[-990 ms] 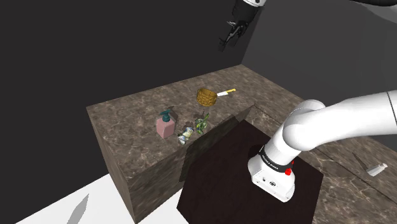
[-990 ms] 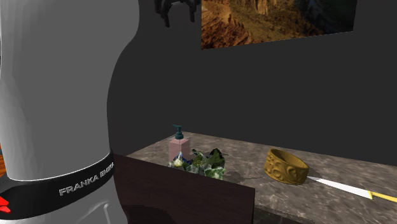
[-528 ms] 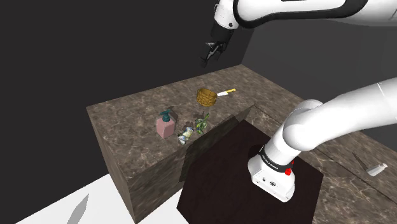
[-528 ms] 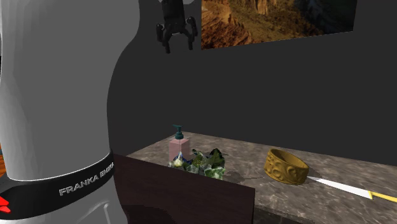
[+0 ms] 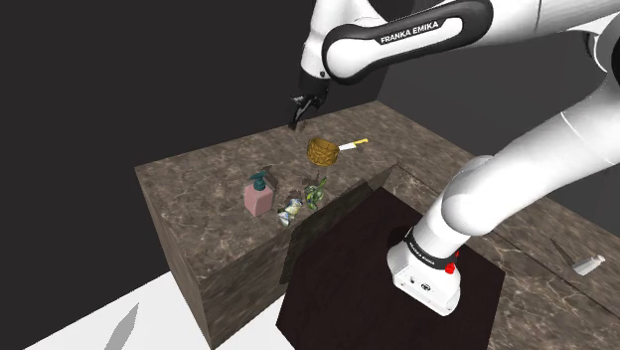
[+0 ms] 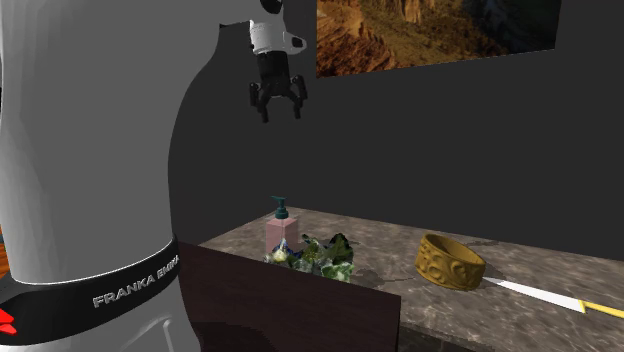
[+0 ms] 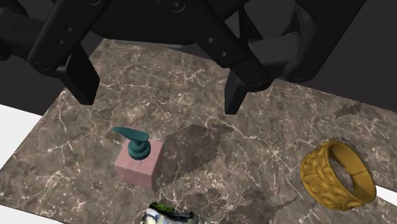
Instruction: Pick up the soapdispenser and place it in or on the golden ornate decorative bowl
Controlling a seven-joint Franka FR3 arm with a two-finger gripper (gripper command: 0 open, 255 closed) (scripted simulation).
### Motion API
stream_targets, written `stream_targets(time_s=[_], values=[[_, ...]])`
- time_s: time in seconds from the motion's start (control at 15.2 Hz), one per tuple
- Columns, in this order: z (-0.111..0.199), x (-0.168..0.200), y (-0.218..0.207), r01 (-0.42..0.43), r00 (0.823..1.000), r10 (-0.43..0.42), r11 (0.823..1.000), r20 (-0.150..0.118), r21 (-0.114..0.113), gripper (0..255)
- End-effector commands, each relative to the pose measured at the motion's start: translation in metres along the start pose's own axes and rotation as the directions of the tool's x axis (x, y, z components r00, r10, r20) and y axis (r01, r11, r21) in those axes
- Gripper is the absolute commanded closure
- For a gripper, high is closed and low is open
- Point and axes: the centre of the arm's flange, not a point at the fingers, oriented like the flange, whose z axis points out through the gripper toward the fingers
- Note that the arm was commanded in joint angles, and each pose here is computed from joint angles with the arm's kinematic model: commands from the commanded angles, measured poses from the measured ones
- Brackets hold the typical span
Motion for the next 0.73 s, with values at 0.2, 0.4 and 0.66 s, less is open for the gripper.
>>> stream_targets(time_s=[0.2,0.4,0.66], values=[[0.061,0.022,-0.024,0.008,1.000,-0.008,1.000,0.020,-0.004,0],[0.097,0.035,-0.037,0.013,0.999,-0.012,1.000,0.033,-0.006,0],[0.145,0.051,-0.054,0.019,0.999,-0.018,1.000,0.050,-0.010,0]])
